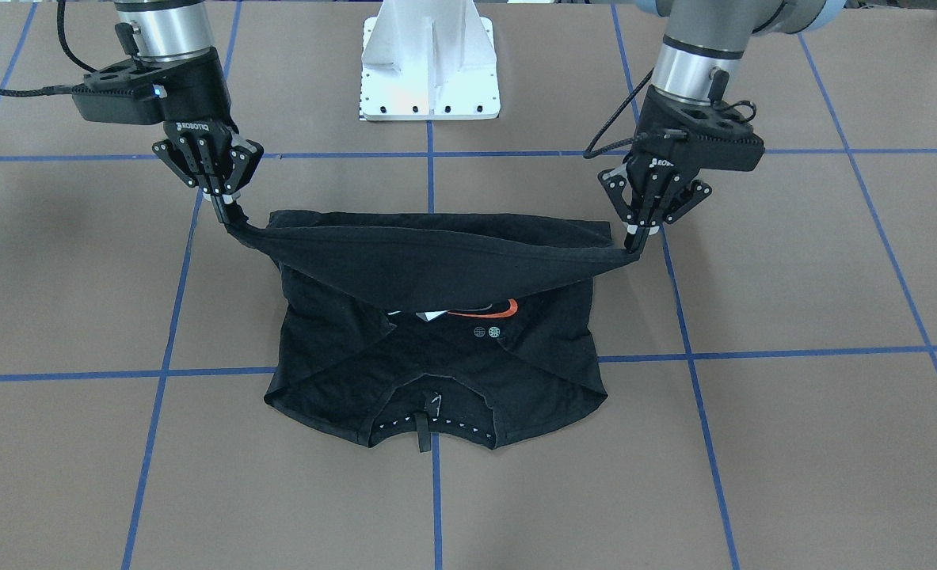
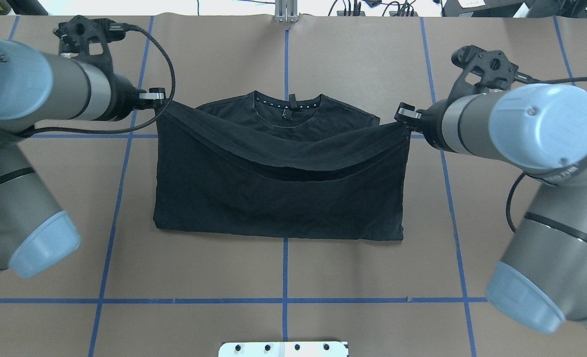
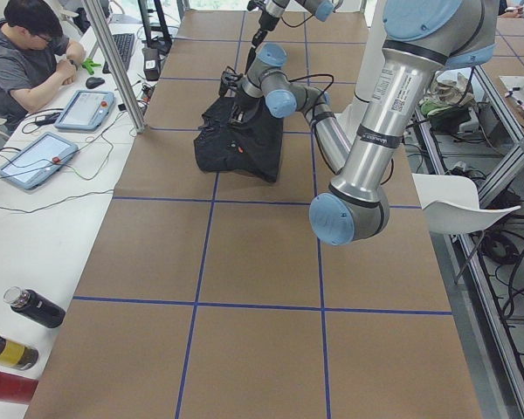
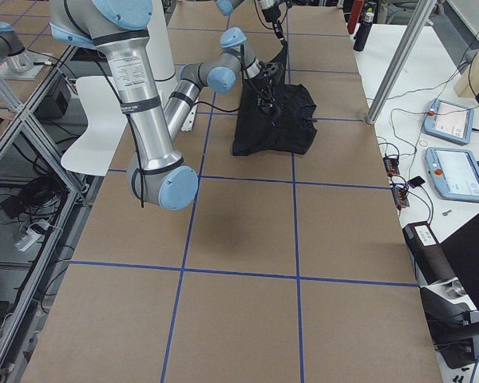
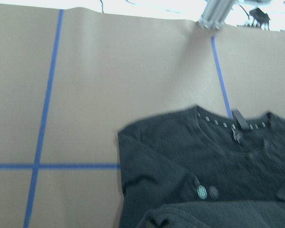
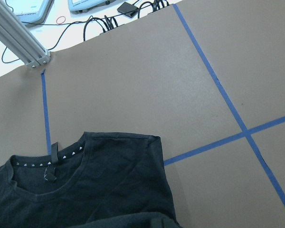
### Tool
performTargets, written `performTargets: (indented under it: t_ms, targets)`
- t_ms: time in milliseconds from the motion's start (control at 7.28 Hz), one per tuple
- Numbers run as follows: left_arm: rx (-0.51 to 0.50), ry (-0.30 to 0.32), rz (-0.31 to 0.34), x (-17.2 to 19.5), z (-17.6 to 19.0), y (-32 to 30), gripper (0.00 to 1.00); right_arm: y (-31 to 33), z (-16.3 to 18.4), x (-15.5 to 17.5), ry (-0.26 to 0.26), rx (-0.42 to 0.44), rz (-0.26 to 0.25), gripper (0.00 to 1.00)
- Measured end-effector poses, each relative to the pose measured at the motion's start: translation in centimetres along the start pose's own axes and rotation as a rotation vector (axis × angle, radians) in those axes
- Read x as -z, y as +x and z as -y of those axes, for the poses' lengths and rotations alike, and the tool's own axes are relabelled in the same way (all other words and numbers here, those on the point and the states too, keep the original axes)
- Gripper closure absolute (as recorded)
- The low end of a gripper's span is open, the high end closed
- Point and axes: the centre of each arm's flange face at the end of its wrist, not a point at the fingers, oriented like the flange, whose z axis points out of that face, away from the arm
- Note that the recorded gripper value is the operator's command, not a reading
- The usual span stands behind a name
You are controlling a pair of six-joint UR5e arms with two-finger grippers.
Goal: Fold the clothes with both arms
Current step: 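Lay the hem down just below the collar and open both grippers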
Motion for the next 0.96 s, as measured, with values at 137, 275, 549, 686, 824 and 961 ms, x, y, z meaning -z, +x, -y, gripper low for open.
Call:
performTargets:
  t_ms: [137,275,549,686,824,961]
  targets:
    - [-0.005,0.015,0.028,-3.1,1.1,0.2,1.00,-0.8,0.8,-2.2,0.011,-0.009,-0.033,1.00]
    - [-0.023,0.023,0.057,-6.6,1.9,0.3,1.00,-1.3,1.5,-4.4,0.018,-0.016,-0.067,1.00]
    - [-0.056,0.027,0.101,-11.3,2.5,-0.1,1.00,-2.7,2.7,-8.1,0.028,-0.026,-0.124,1.00]
    - [-0.078,0.021,0.127,-13.1,2.7,-0.2,1.00,-2.8,3.2,-9.9,0.032,-0.029,-0.153,1.00]
    - [-0.095,0.020,0.155,-15.1,3.0,-0.3,1.00,-2.5,3.7,-12.0,0.035,-0.032,-0.176,1.00]
    - [-0.113,0.020,0.178,-17.0,3.2,-0.3,1.00,-1.9,3.9,-14.6,0.037,-0.034,-0.184,1.00]
